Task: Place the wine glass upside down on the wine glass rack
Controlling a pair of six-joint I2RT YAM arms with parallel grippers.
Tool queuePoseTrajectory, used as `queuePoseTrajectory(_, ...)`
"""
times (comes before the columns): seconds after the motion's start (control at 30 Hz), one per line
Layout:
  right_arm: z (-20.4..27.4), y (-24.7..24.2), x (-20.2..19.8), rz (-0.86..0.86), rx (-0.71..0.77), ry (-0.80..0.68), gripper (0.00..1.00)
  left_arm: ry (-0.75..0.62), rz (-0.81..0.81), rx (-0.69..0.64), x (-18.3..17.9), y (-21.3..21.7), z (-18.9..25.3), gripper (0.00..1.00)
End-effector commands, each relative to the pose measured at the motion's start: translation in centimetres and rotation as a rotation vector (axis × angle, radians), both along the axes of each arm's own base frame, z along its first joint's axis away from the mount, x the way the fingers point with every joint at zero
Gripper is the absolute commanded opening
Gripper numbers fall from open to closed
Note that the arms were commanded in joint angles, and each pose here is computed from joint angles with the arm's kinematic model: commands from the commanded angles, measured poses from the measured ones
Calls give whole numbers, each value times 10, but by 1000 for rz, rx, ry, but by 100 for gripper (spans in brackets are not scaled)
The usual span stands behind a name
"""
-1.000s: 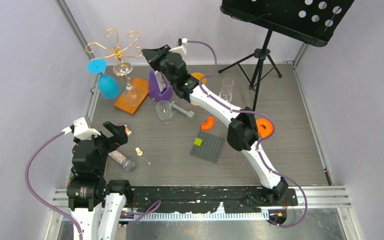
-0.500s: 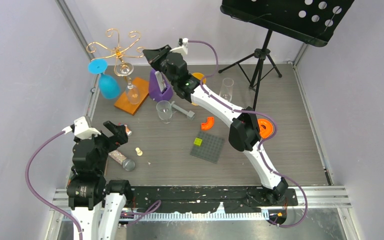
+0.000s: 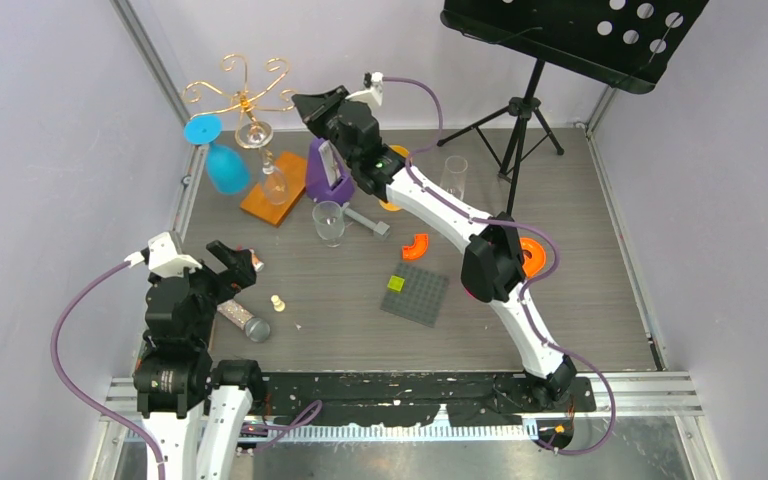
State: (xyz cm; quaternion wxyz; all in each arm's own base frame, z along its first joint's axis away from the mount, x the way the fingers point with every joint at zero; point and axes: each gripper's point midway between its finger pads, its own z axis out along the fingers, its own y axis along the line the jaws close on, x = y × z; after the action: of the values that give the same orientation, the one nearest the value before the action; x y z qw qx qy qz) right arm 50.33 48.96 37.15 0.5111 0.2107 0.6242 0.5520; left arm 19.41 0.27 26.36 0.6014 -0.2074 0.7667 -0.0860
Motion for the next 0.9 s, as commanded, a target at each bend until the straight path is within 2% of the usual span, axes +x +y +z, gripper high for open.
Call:
queuePoseTrajectory(0.0, 173, -74, -37, -91, 279, -283, 5, -47, -10, -4, 5, -2, 14, 95)
queuePoseTrajectory(0.33, 167, -82, -35, -109, 268, -269, 5, -41, -8, -3, 5, -2, 12, 95)
queuePoseTrajectory(0.87, 124, -77, -7, -121, 236, -162, 5, -37, -4, -3, 4, -1, 10, 95)
